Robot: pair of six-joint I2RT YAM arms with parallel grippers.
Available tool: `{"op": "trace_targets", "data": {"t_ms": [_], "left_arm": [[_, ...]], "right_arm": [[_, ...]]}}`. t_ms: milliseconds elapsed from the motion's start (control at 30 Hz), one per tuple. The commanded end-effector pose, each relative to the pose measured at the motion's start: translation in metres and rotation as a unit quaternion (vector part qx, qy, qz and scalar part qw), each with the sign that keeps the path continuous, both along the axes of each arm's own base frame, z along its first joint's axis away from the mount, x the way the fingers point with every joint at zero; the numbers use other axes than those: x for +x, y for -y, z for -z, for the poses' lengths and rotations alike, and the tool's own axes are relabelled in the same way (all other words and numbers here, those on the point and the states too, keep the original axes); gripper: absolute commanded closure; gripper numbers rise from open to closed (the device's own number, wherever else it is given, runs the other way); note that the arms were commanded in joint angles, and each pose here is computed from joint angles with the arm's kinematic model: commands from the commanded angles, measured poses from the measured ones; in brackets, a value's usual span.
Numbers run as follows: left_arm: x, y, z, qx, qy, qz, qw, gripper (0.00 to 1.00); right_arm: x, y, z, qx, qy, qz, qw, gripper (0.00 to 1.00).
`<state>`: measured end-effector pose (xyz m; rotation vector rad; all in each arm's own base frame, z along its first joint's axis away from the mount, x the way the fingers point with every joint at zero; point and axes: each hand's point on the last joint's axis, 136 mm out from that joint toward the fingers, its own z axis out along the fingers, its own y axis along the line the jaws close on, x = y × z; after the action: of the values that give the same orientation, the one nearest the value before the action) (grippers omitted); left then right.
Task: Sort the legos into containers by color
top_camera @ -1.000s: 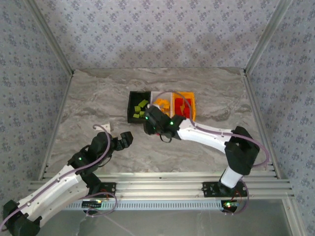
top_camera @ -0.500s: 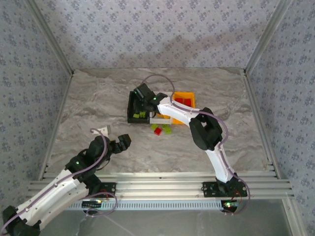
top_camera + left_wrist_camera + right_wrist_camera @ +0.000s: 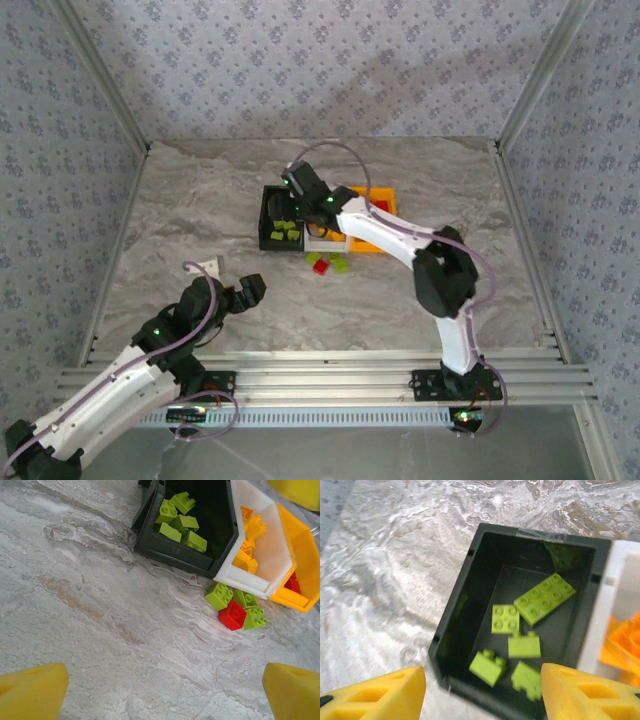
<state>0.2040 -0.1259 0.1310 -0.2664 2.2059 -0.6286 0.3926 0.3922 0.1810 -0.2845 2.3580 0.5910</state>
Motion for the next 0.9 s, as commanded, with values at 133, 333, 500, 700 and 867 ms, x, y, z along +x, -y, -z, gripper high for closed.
{"op": "trace_targets", "data": {"t_ms": [133, 333, 500, 700, 867], "left_arm": [[0.005, 0.011, -0.019, -0.014, 0.017, 0.017, 1.000, 0.00], [0.009, 0.017, -0.015, -0.009, 0.011, 0.021, 1.000, 0.00], [0.011, 0.020, -0.008, -0.009, 0.002, 0.021, 1.000, 0.00], [0.010, 0.020, -0.002, -0.008, -0.007, 0.020, 1.000, 0.00], [0.009, 0.018, 0.000, -0.005, -0.010, 0.017, 1.000, 0.00]], "right_arm": [[-0.060, 0.057, -0.035, 0.016, 0.046, 0.024, 0.999, 0.35], [-0.093, 0.116, 0.019, -0.014, 0.001, 0.060, 0.998, 0.33], [-0.094, 0.136, 0.076, -0.039, -0.063, 0.081, 0.994, 0.33], [-0.084, 0.136, 0.106, -0.070, -0.079, 0.081, 0.991, 0.33], [-0.086, 0.136, 0.129, -0.116, -0.100, 0.064, 0.986, 0.32]]}}
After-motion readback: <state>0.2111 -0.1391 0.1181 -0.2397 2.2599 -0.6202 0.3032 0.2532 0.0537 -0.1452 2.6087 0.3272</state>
